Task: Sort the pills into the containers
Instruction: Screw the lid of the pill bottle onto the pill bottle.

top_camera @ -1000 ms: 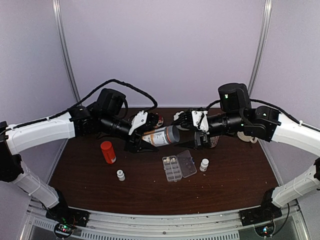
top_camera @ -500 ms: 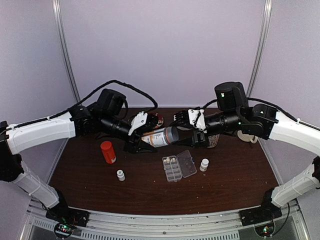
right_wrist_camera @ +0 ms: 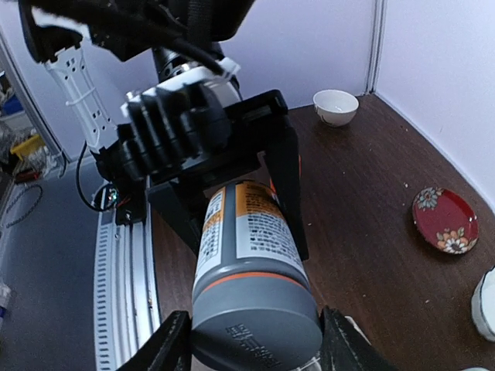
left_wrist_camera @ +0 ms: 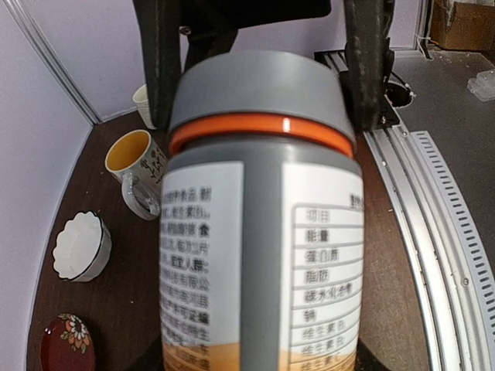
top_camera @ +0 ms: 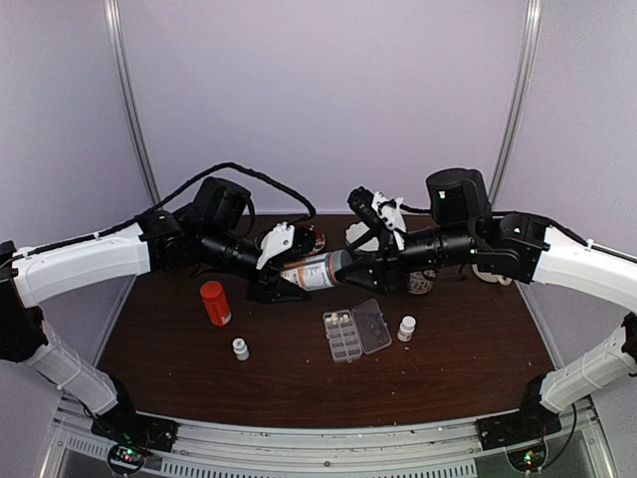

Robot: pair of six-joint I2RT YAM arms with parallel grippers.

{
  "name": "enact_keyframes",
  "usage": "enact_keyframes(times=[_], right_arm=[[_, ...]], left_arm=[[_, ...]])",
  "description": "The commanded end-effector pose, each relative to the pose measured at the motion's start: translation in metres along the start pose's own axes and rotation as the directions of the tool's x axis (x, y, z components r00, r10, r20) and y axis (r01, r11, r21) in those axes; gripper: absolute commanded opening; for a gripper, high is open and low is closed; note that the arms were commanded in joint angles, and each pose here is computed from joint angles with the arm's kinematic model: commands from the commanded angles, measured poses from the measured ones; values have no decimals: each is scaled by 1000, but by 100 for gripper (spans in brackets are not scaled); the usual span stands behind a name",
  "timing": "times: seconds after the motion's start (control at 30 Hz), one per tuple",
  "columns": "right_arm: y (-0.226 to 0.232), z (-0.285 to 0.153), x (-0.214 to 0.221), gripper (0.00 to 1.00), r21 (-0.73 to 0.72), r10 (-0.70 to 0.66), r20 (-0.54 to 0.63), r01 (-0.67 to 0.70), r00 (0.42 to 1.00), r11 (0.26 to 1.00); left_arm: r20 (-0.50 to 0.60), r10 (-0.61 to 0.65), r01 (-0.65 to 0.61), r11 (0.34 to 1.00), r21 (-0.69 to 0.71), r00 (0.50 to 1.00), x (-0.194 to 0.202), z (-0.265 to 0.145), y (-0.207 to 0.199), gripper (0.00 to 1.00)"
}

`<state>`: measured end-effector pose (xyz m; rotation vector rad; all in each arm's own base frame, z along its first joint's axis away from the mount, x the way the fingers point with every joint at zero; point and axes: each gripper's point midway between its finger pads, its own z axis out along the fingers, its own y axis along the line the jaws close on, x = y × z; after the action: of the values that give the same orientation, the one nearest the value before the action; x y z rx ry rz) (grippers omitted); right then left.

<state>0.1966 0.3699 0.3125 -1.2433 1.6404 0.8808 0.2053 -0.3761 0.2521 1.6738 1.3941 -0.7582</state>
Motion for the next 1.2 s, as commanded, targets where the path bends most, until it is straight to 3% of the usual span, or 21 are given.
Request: enact_keyframes(times=[0.0,0.2,0.43,0.63,0.9,1.03,1.13,1.17], right_arm=[[-8,-2,-5,13,60,402,49,-404,914,913],[-16,1,5,16,104,677,57,-679,733,727],[-3,17,15,18,59,887,-32,-886,460,461],[-5,21,5,19,9,920,-50,-921,388,389],[-10,41,-2,19,-84,973,-207,-993,98,82],[-13,44,-8,24,-116,968,-250,-992,-18,-48],[-17,41,-25,26,-218,960,-264,-965,-88,-149],[-18,39,-30,31,-250,958,-266,-952,-106,-175]], left_arm=[[81,84,-77,994,-80,993,-29,-2,18,0],[72,97,-89,991,-105,993,-29,-2,24,0],[19,110,-106,984,-146,994,-21,-2,31,0],[-64,141,-151,969,-193,988,-9,-2,39,0],[-165,210,-256,901,-351,964,-10,-9,74,0],[-231,245,-324,847,-422,942,-11,-15,92,0],[-271,252,-352,826,-440,929,-7,-18,99,0],[-270,254,-353,826,-438,929,-7,-17,98,0]])
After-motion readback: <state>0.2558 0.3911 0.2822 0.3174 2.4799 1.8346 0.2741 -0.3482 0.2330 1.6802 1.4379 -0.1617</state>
